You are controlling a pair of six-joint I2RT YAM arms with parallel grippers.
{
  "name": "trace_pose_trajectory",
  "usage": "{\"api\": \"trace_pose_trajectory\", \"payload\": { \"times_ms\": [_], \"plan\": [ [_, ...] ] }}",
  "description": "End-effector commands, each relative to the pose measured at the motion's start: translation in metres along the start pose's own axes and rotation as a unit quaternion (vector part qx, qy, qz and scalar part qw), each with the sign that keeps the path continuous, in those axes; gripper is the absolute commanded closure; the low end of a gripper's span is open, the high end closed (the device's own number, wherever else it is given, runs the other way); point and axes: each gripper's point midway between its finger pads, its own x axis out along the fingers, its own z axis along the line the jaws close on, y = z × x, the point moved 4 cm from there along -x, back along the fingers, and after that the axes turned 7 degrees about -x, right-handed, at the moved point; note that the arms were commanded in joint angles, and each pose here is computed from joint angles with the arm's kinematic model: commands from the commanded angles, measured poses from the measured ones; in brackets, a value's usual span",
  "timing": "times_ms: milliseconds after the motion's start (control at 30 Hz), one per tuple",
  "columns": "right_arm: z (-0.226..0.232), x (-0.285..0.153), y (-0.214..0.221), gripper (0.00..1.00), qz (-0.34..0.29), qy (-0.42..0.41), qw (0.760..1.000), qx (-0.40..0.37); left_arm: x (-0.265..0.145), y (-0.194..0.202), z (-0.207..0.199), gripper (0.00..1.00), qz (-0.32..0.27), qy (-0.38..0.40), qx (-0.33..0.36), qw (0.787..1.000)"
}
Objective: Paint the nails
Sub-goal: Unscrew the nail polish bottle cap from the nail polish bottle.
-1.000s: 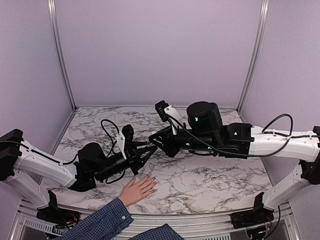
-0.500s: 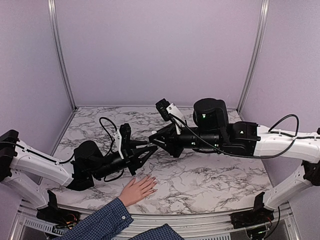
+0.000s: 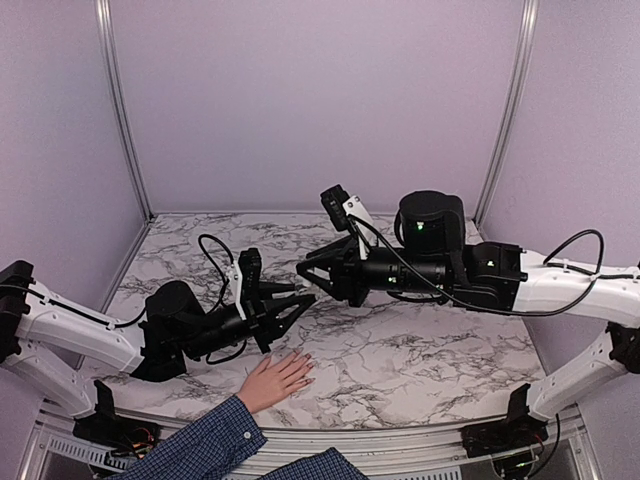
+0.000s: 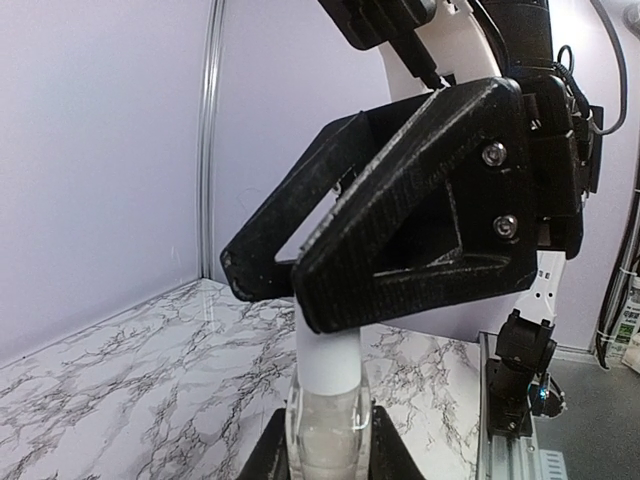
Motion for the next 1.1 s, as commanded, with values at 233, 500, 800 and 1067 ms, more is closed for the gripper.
{"api": "trace_pose_trajectory", "payload": {
  "times_ms": [233,500,800,1067],
  "plan": [
    [-0.004,0.007,-0.010,0.78,0.001,0.010,1.000,0.020,0.001,-0.010,0.010,1.00,-0.018,-0.047,0.011,0.999],
    [-0.004,0.011,-0.008,0.88,0.007,0.006,1.000,0.012,0.002,-0.010,0.011,1.00,-0.014,-0.050,0.011,0.999],
    [0.003,0.003,-0.013,1.00,-0.012,-0.020,0.999,-0.022,0.005,-0.008,-0.002,1.00,-0.002,-0.002,0.000,1.000],
    [0.023,-0.002,-0.022,1.00,-0.035,-0.093,0.993,-0.069,-0.003,-0.011,-0.033,1.00,0.011,0.111,0.001,0.994]
  ]
}}
